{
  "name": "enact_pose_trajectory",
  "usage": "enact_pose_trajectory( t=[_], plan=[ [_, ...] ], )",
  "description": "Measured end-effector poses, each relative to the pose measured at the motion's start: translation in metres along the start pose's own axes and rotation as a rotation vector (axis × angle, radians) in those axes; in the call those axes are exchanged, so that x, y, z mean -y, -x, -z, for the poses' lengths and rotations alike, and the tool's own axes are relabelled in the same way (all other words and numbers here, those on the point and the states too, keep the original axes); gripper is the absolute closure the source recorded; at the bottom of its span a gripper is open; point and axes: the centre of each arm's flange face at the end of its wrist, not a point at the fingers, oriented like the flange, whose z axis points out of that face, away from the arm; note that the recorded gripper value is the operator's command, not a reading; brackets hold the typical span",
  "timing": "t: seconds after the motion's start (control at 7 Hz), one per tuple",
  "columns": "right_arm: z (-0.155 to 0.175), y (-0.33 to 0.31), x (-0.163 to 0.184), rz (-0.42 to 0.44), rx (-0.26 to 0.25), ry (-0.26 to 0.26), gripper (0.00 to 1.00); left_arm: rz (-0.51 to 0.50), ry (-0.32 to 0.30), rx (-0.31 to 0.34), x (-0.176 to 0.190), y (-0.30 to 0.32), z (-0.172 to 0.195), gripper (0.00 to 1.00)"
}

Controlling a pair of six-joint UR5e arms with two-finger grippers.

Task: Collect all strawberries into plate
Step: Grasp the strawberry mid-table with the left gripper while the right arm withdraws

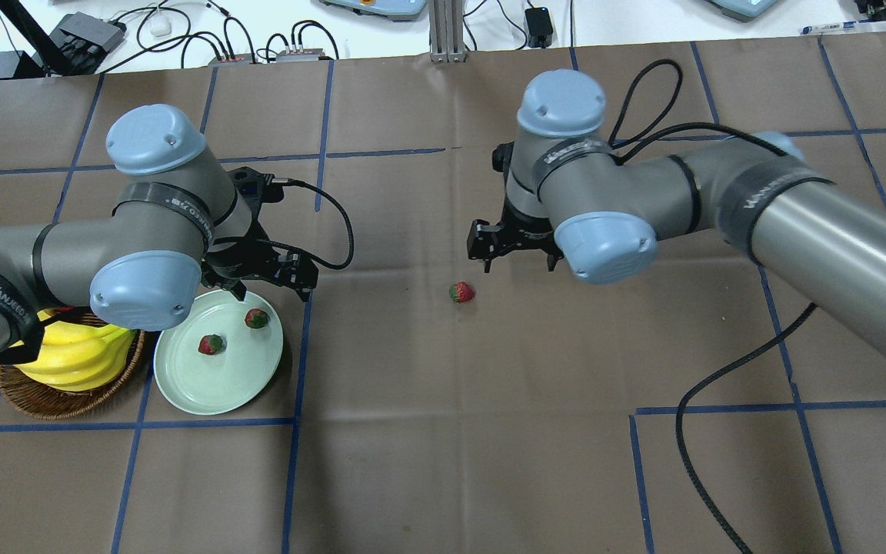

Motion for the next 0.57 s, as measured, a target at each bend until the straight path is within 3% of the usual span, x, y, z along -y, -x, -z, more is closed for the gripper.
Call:
enact_pose_trajectory(
  t=[0.29,0.57],
  plan=[
    [0.064,-0.080,-0.012,-0.014,-0.056,0.008,0.00,0.038,0.002,-0.072,0.016,-0.063,-0.002,0.01],
    [0.121,-0.123,-0.042,-0.049,-0.072,0.011,0.00,0.052,0.012,-0.086,0.044,-0.149,-0.016,0.01]
  ],
)
